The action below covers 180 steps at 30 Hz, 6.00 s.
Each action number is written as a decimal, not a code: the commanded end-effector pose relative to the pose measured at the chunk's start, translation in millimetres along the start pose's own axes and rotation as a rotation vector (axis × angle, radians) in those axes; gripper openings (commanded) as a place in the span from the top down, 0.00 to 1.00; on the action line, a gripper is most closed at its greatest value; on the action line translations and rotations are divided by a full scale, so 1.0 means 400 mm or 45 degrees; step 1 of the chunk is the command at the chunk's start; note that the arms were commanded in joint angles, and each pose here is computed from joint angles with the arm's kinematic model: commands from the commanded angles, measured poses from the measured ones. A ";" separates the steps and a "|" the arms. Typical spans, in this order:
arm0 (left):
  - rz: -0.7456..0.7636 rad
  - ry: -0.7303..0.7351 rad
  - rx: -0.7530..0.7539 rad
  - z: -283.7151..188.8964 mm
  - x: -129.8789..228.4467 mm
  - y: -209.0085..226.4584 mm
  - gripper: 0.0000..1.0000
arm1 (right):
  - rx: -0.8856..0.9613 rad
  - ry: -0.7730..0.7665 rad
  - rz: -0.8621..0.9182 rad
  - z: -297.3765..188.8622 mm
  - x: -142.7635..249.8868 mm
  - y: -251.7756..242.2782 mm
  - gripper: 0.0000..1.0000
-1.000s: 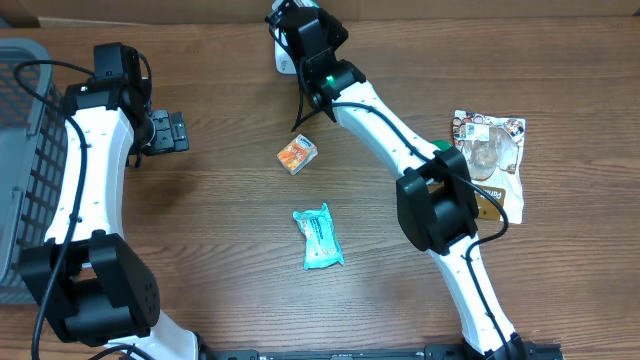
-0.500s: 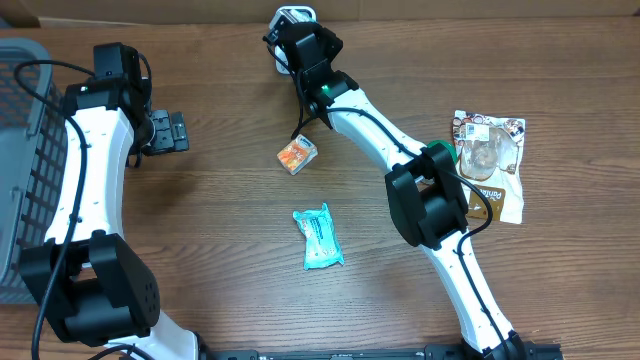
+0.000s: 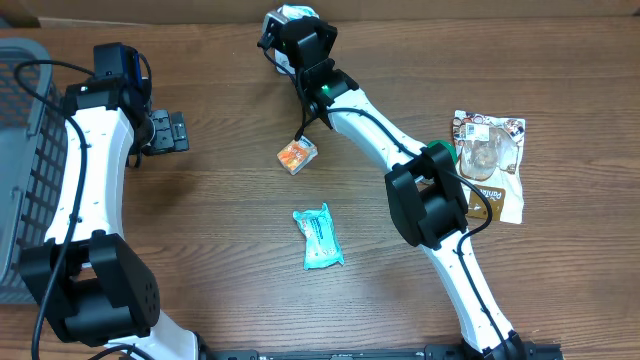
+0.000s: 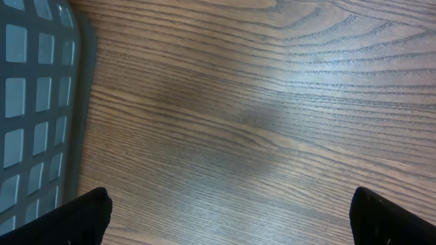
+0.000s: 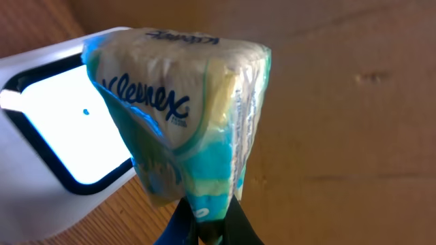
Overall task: Scan the item barcode
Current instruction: 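Hold the Kleenex pack against the scanner with the right gripper, then carry the Kleenex pack right and lower it beside the jar, then move the right gripper to the orange Kleenex pack and grasp it, then lift the orange Kleenex pack and hold it to the white scanner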
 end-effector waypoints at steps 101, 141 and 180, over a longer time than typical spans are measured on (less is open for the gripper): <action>-0.009 -0.004 -0.005 0.000 -0.004 0.005 0.00 | -1.044 1.124 1.451 -0.454 0.134 0.116 0.56; -0.010 -0.004 -0.005 0.000 -0.004 0.005 0.00 | -1.677 1.027 1.720 -0.480 0.221 0.100 0.96; -0.009 -0.004 -0.005 0.000 -0.003 0.005 0.00 | -1.215 0.838 1.840 -0.459 0.193 -0.084 0.96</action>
Point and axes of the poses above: each gripper's point midway between its finger pads, its own z axis out along the fingers, its own y axis along the line the jaws close on, x = y × z, the point moved 5 cm from there along -z, back along the fingers, and after that the axes turned 14 degrees about z, right-handed, at the moved point
